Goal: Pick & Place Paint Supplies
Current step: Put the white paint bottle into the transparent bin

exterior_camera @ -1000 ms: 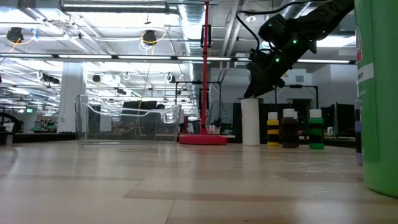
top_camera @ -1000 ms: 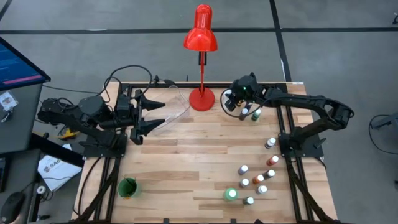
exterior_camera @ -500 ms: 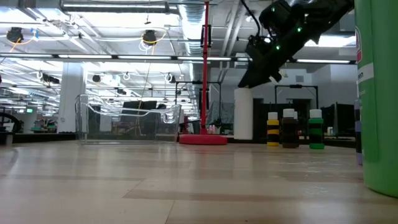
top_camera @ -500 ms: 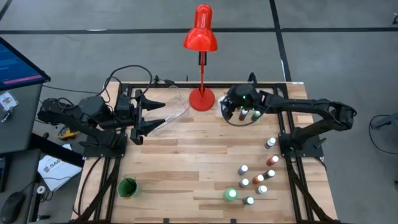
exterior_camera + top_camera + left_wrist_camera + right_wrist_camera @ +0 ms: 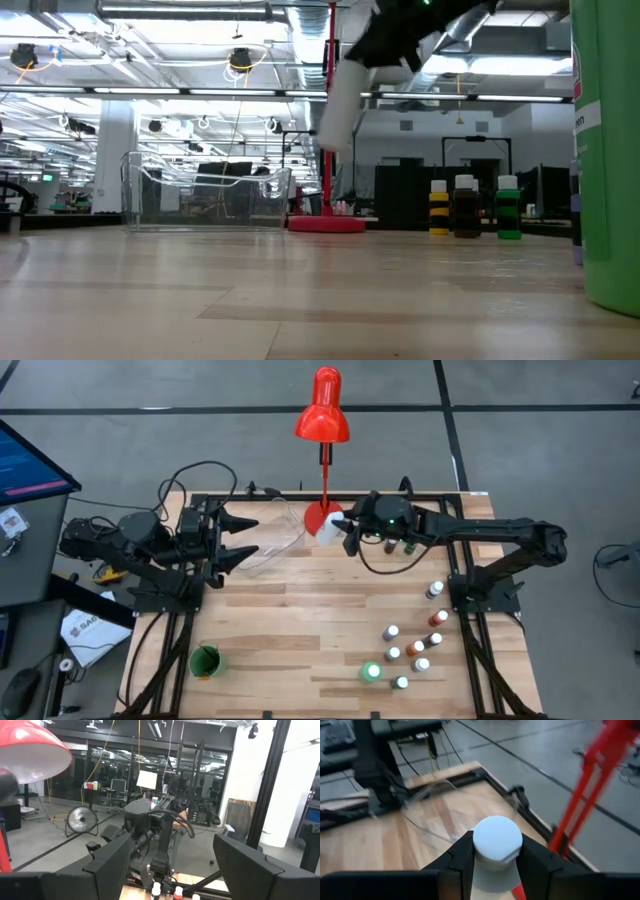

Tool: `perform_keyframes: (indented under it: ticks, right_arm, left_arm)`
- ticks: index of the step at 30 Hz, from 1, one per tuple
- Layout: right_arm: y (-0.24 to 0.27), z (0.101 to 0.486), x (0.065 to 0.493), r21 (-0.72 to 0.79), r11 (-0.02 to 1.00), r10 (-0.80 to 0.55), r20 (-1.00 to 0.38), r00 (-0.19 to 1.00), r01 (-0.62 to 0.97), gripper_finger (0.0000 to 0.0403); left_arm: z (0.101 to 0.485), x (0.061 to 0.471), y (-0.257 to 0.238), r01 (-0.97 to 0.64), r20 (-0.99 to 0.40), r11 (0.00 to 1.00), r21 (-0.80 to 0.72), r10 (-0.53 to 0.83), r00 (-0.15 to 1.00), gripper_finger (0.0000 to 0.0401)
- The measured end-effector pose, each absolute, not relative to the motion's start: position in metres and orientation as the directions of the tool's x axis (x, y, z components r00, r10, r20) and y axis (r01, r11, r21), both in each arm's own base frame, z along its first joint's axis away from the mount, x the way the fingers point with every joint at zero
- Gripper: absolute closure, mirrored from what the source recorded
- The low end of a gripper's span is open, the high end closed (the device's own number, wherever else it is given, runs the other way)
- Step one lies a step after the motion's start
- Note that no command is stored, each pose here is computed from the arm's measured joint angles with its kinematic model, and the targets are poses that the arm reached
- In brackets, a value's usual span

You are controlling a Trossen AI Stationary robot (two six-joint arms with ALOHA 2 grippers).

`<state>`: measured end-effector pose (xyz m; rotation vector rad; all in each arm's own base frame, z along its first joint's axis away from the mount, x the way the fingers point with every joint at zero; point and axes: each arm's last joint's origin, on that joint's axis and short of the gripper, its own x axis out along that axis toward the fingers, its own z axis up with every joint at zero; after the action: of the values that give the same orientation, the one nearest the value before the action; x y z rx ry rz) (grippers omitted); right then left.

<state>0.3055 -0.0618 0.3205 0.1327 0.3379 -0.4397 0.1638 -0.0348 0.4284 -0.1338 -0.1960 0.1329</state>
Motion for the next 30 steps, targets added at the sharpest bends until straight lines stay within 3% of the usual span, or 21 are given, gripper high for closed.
perform_keyframes:
  ticks: [7, 16, 30]
  right_arm:
    - [-0.056, 0.342, 0.351, -0.014, 0.924, -0.366, -0.326, 0.872, 0.382, 0.0291]
    - [-0.072, 0.341, 0.418, -0.101, 0.927, -0.373, -0.345, 0.861, 0.361, 0.0290]
    - [-0.105, 0.299, 0.454, -0.151, 0.910, -0.411, -0.426, 0.806, 0.385, 0.0290]
  left_arm:
    - [0.434, 0.151, -0.031, -0.112, 0.220, 0.981, -0.160, 0.146, 0.964, 0.0128]
    - [0.439, 0.137, -0.027, -0.106, 0.253, 0.979, -0.174, 0.149, 0.956, 0.0128]
    - [0.439, 0.130, -0.025, -0.106, 0.249, 0.979, -0.174, 0.148, 0.957, 0.0128]
